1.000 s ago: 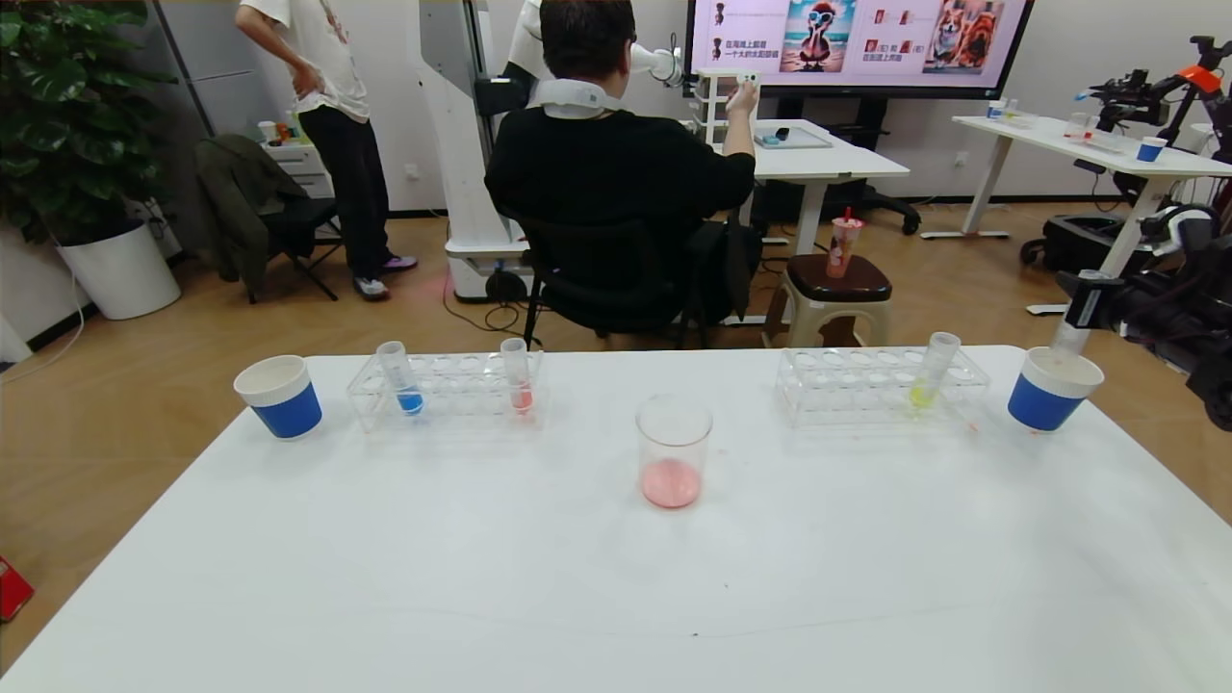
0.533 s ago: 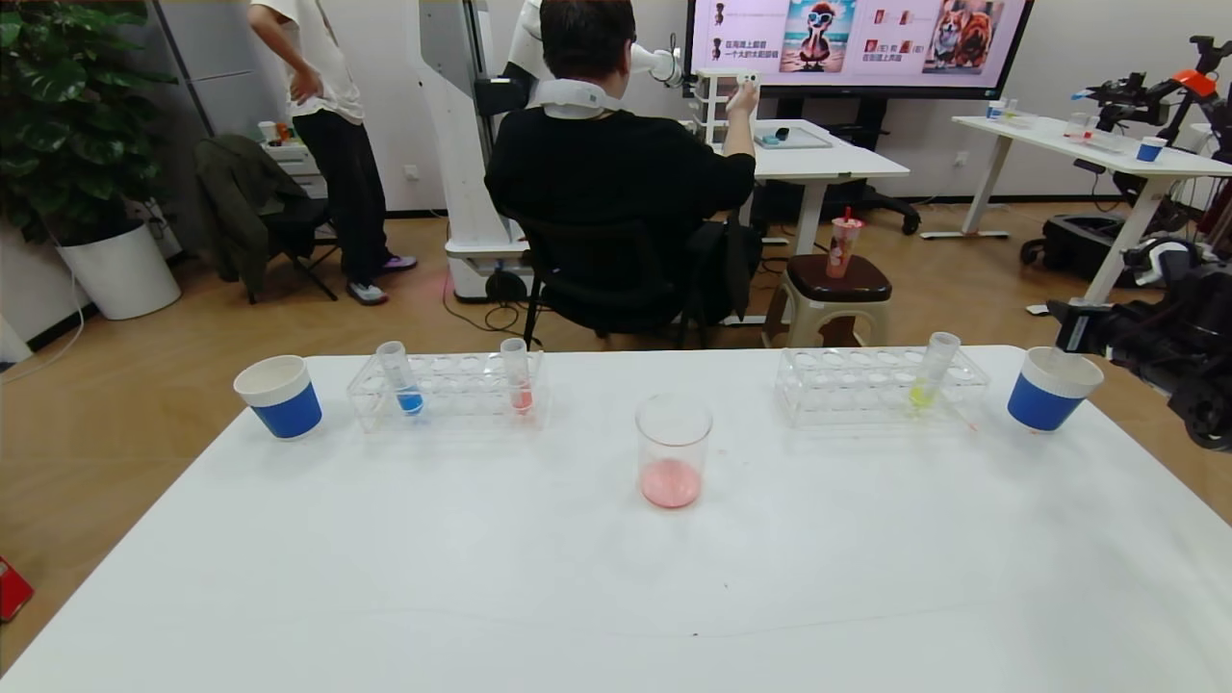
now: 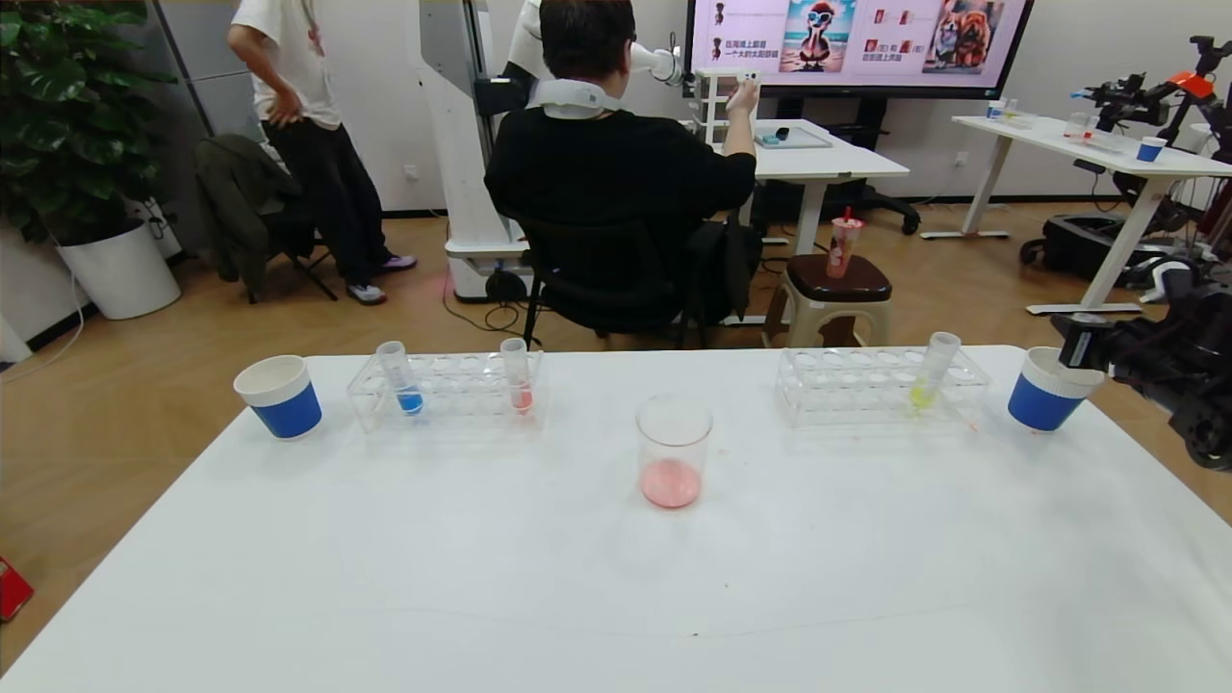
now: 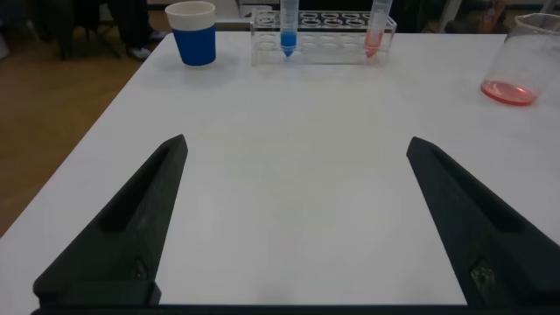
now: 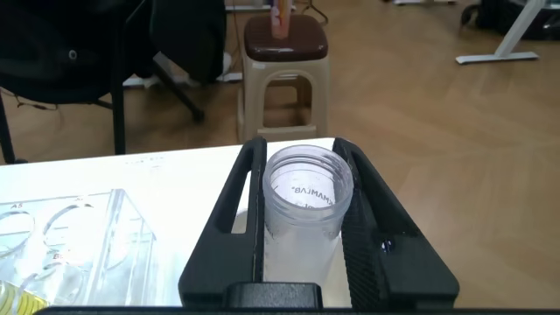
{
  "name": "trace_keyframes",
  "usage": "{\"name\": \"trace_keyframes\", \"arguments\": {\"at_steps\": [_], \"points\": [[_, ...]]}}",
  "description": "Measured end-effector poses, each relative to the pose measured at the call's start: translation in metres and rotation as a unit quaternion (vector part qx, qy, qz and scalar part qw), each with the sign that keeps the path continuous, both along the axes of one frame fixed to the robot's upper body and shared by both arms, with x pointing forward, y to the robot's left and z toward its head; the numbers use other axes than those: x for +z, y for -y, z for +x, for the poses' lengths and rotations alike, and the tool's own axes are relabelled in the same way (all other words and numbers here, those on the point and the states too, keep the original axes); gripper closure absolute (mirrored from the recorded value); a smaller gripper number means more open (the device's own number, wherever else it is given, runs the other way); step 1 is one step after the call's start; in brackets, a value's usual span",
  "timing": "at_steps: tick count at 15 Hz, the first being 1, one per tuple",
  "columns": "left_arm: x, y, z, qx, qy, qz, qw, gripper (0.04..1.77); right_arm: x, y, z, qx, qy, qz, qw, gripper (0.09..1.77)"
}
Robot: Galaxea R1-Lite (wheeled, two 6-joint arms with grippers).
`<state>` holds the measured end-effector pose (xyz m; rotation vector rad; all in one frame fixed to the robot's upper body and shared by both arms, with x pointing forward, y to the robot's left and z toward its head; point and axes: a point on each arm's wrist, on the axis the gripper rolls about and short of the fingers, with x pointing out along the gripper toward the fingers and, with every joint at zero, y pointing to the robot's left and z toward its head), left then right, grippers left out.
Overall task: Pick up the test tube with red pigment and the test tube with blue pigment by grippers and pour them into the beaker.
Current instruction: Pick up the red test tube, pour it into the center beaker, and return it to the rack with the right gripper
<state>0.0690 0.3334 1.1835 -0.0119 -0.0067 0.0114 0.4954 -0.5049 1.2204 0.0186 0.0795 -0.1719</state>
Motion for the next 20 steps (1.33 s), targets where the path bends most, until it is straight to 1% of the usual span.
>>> {"name": "trace_keyframes", "arguments": {"at_steps": [1,2,3,4,5,6,9,12,14,17,20], "points": [[0.0,0.0,0.0,0.0,0.0,0.0,1.0,0.06,-0.003,0.0,0.0,0.0,0.003,-0.002,1.0,1.32],[0.0,0.0,0.0,0.0,0.0,0.0,1.0,0.06,-0.005,0.0,0.001,0.0,0.002,-0.001,1.0,1.16],[0.0,0.0,0.0,0.0,0.0,0.0,1.0,0.06,-0.007,0.0,0.001,0.001,0.0,0.0,1.0,0.86],[0.0,0.0,0.0,0.0,0.0,0.0,1.0,0.06,-0.008,0.0,0.001,0.001,-0.002,0.001,1.0,0.47],[0.0,0.0,0.0,0.0,0.0,0.0,1.0,0.06,-0.009,-0.001,0.001,0.002,-0.003,0.001,1.0,0.21],[0.0,0.0,0.0,0.0,0.0,0.0,1.0,0.06,-0.009,-0.001,0.001,0.003,-0.003,0.002,1.0,0.12],[0.0,0.0,0.0,0.0,0.0,0.0,1.0,0.06,-0.005,-0.006,0.002,0.01,0.002,0.0,1.0,0.12],[0.0,0.0,0.0,0.0,0.0,0.0,1.0,0.06,0.012,-0.023,0.005,0.03,0.018,-0.004,0.999,0.12],[0.0,0.0,0.0,0.0,0.0,0.0,1.0,0.06,0.026,-0.048,0.01,0.057,0.027,-0.004,0.998,0.12],[0.0,0.0,0.0,0.0,0.0,0.0,1.0,0.06,0.047,-0.099,0.014,0.101,0.036,0.021,0.994,0.12],[0.0,0.0,0.0,0.0,0.0,0.0,1.0,0.06,0.066,-0.149,0.008,0.119,0.053,0.021,0.991,0.12]]}}
